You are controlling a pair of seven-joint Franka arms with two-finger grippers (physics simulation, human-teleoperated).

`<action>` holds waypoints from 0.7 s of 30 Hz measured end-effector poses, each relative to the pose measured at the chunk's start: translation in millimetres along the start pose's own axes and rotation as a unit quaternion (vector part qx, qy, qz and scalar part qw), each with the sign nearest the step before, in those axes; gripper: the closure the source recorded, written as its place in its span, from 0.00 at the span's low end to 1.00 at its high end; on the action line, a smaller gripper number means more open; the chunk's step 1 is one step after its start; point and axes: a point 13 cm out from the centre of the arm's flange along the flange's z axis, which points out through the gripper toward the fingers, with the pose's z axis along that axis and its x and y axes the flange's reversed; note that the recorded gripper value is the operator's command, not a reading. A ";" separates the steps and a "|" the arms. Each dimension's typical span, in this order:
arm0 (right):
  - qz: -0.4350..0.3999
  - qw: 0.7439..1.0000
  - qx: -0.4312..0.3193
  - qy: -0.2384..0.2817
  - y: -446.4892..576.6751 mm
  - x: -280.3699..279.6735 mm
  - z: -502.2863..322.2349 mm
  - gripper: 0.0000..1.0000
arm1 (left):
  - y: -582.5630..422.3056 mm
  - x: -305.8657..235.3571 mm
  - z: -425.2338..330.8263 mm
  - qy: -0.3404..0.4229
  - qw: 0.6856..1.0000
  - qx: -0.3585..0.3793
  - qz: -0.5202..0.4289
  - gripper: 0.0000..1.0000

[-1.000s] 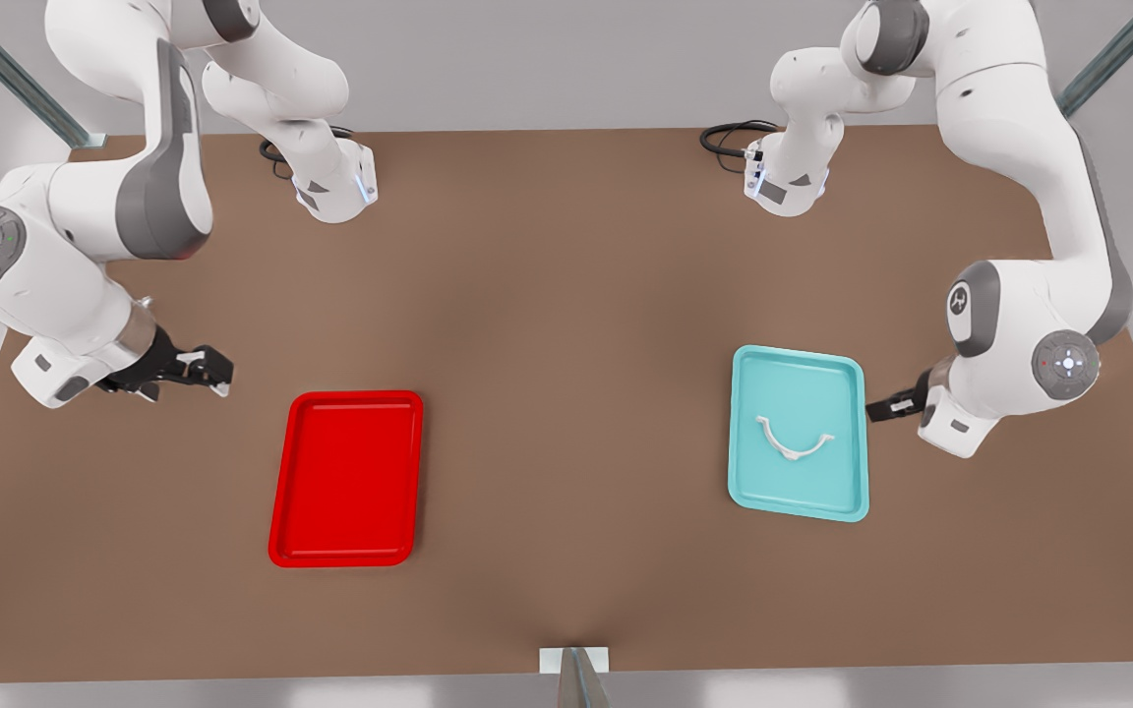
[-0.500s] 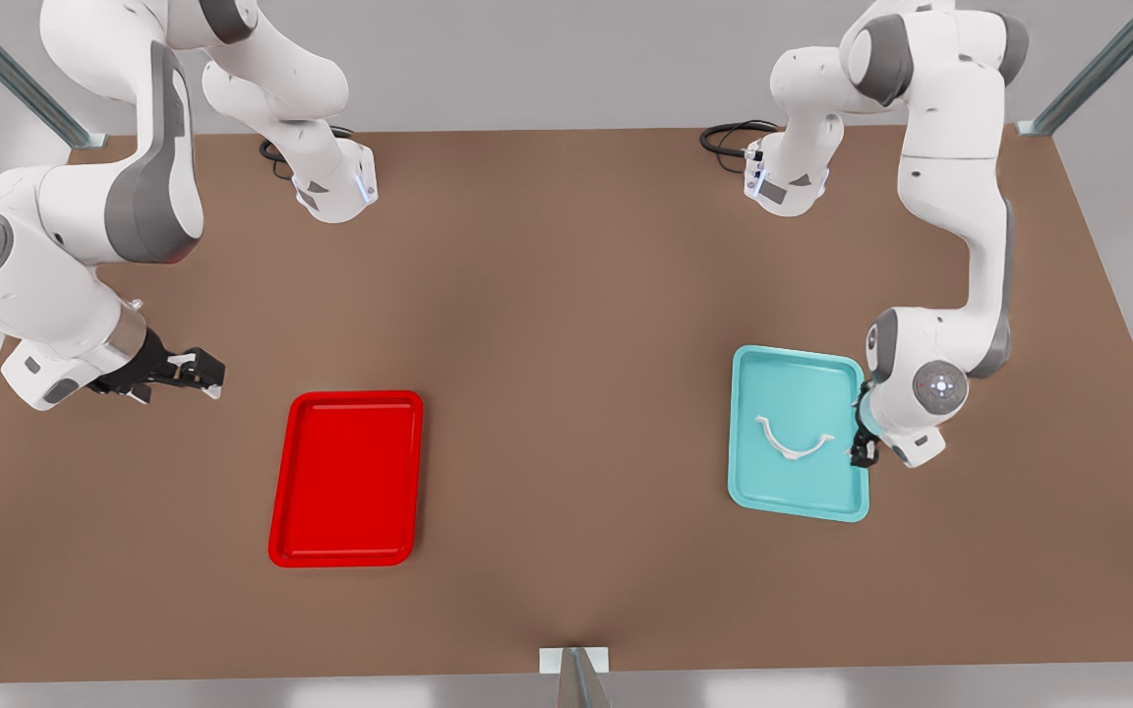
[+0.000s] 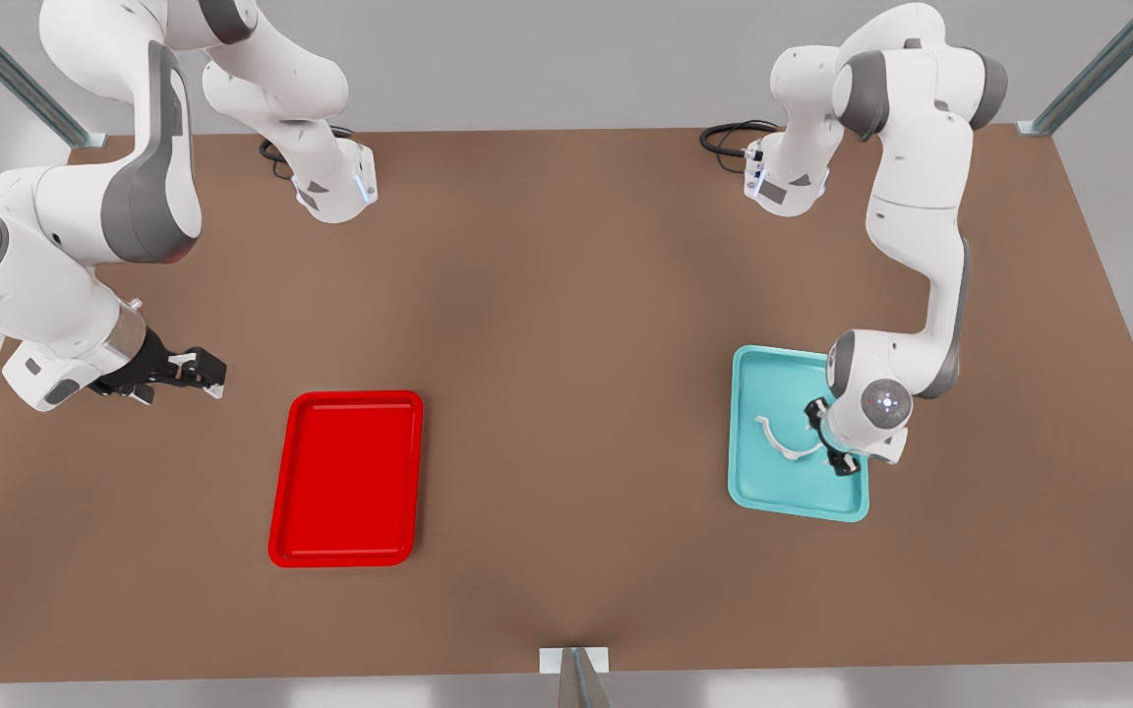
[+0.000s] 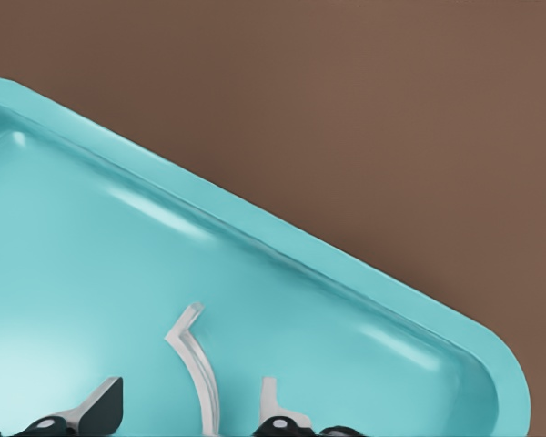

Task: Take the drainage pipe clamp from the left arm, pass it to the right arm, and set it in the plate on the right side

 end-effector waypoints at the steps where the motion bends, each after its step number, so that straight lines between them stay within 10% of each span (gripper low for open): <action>1: -0.001 1.000 0.000 0.000 0.3 0.0 0.0 0.00 | -0.5 0.0 1.8 0.001 1.000 0.001 -0.014 0.38; 9: -0.001 1.000 0.000 0.001 -3.6 0.2 1.5 0.00 | -3.4 -2.9 12.2 0.003 0.995 0.003 -0.102 0.54; 13: -0.002 1.000 -0.001 0.001 -3.4 0.0 1.2 0.00 | -2.4 -3.2 18.3 0.002 0.991 0.001 -0.131 0.79; 21: -0.004 1.000 0.000 0.001 -3.9 0.0 1.1 0.00 | -14.3 -8.7 1.9 0.011 0.985 0.009 -0.173 0.79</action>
